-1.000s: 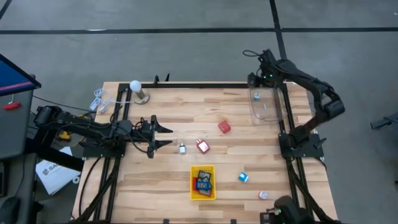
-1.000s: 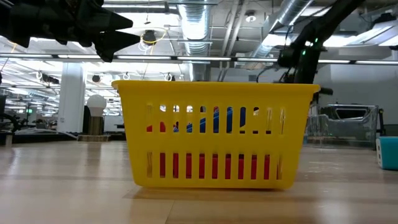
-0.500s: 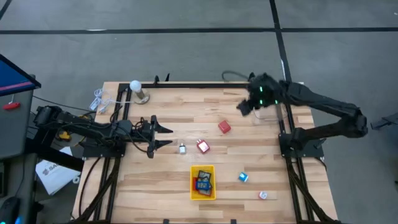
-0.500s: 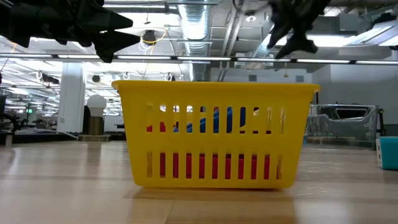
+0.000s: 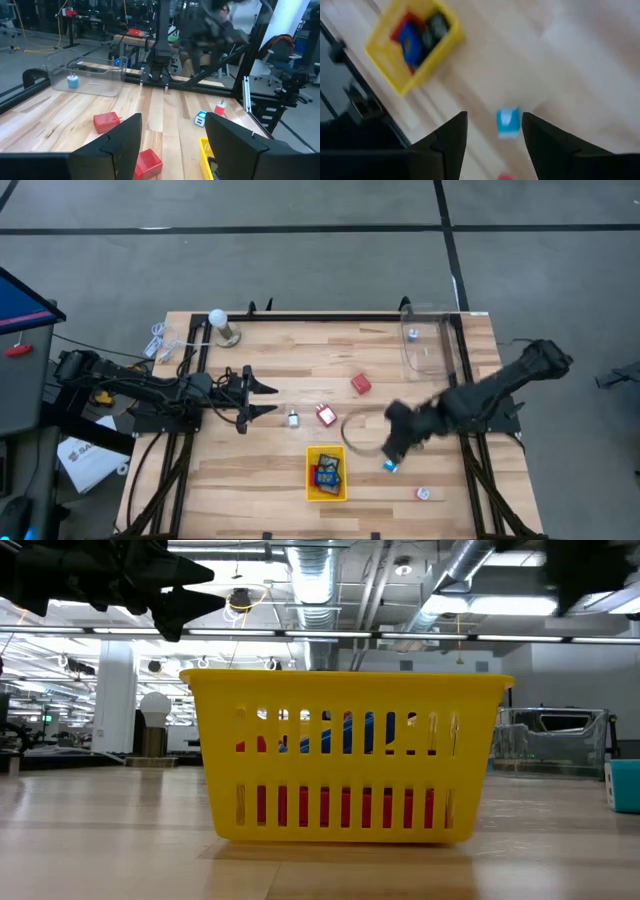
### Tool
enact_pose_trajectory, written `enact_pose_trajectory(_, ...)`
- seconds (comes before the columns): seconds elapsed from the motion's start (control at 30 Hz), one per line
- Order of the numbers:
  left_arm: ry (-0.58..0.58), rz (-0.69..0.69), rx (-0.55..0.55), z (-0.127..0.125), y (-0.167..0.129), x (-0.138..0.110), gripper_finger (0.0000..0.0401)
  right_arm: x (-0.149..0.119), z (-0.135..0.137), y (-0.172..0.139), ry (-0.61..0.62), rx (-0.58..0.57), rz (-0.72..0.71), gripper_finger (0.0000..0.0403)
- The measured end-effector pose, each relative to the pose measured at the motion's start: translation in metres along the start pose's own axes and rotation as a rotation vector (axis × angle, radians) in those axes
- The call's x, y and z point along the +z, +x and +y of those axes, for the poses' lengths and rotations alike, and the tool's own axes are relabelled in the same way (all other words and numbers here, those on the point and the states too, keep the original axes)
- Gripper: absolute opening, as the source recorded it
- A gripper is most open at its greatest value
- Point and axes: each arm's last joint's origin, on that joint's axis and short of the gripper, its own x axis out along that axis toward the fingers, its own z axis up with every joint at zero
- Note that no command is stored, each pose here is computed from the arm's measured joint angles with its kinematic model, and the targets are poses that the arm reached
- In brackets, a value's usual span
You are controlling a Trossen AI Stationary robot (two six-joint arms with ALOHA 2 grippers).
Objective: Pick & Place Office items
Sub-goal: Put the orange charger adapter into the transparent bin
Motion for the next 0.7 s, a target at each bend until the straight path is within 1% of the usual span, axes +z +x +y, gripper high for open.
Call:
enact_pose_trajectory(0.13, -0.008, 0.000, -0.002, 0.000, 0.000, 0.000, 0.0214, -0.039, 0.020, 0.019, 0.065, -0.023, 0.036, 0.0182)
enact_pose_trajectory(0.33, -0.014, -0.012, -0.006, -0.001, 0.000, 0.001, 0.0214, -0.089, 0.033, 0.036, 0.285, -0.059, 0.015, 0.0186)
enact_pose_trajectory(0.4, -0.025, -0.020, -0.007, -0.001, 0.000, 0.002, 0.0214, -0.104, 0.036, 0.044, 0.317, -0.076, 0.030, 0.0192)
enact_pose_trajectory(0.47, -0.034, -0.019, -0.007, -0.001, 0.000, 0.002, 0.0214, -0.118, 0.037, 0.051, 0.330, -0.118, 0.068, 0.0200)
enact_pose_trajectory(0.57, -0.038, -0.018, -0.018, -0.003, 0.000, 0.002, 0.0214, -0.131, 0.042, 0.059, 0.364, -0.170, 0.132, 0.0214)
enact_pose_trajectory(0.7, -0.040, -0.027, -0.043, -0.007, -0.001, 0.002, 0.0214, -0.137, 0.047, 0.067, 0.367, -0.240, 0.159, 0.0228)
